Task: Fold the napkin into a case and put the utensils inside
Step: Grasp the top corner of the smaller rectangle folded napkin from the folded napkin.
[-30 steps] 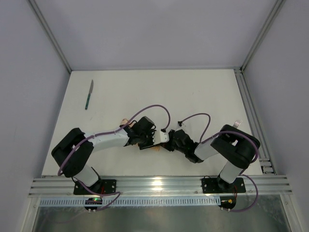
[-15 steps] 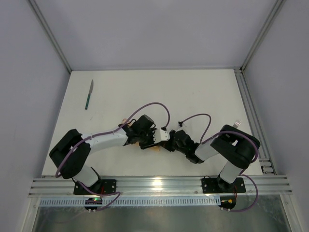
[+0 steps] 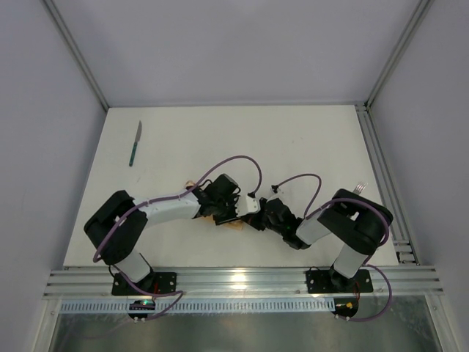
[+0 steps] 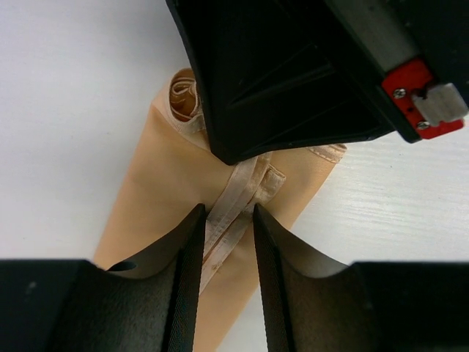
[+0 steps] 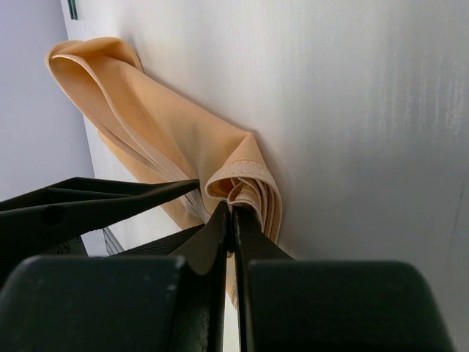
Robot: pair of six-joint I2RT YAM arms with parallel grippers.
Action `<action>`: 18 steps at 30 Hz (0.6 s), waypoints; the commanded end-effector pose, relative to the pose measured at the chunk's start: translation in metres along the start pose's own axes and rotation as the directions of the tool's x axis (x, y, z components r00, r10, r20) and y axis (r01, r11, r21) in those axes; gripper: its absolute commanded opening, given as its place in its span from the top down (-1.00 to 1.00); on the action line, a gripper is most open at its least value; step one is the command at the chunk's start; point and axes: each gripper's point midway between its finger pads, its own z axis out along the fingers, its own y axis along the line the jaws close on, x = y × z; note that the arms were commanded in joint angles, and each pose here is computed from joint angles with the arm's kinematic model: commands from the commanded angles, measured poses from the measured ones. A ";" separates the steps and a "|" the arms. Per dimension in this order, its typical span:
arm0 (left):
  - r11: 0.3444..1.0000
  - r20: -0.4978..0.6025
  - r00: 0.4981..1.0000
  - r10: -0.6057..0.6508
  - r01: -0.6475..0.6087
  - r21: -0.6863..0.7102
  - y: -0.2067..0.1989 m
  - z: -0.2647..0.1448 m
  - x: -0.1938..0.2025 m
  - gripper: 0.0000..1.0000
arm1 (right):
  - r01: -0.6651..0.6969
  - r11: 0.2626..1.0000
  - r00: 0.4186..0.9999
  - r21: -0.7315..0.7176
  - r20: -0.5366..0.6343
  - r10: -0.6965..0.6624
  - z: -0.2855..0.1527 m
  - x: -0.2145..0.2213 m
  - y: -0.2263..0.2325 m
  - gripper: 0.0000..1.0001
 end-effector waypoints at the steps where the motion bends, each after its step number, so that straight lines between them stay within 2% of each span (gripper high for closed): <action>1: 1.000 0.005 1.000 0.002 -0.002 0.001 0.001 -0.001 -0.007 0.32 | 0.010 0.999 1.000 0.049 0.011 -0.010 0.000 0.002 -0.018 0.93; 3: 1.000 0.006 1.000 0.003 -0.003 0.008 0.000 -0.001 -0.008 0.38 | 0.003 0.999 1.000 0.048 0.013 -0.003 0.001 0.001 -0.018 0.92; 6: 1.000 -0.001 1.000 0.008 -0.008 0.018 -0.003 -0.001 -0.007 0.69 | 0.002 0.999 1.000 0.047 0.010 -0.002 0.000 0.002 -0.019 0.93; 10: 1.000 0.010 1.000 -0.001 0.001 0.006 -0.002 -0.004 -0.011 1.00 | 0.005 0.999 1.000 0.044 0.013 -0.005 0.000 0.002 -0.018 0.93; 17: 0.999 0.066 0.998 -0.014 0.017 -0.038 0.007 -0.018 -0.026 1.00 | 0.063 0.997 0.998 0.041 -0.003 -0.063 -0.003 0.001 -0.012 0.92; 18: 0.999 0.074 0.997 -0.014 0.017 -0.044 0.008 -0.020 -0.028 1.00 | 0.077 0.996 0.997 0.034 -0.011 -0.077 -0.002 0.001 -0.008 0.85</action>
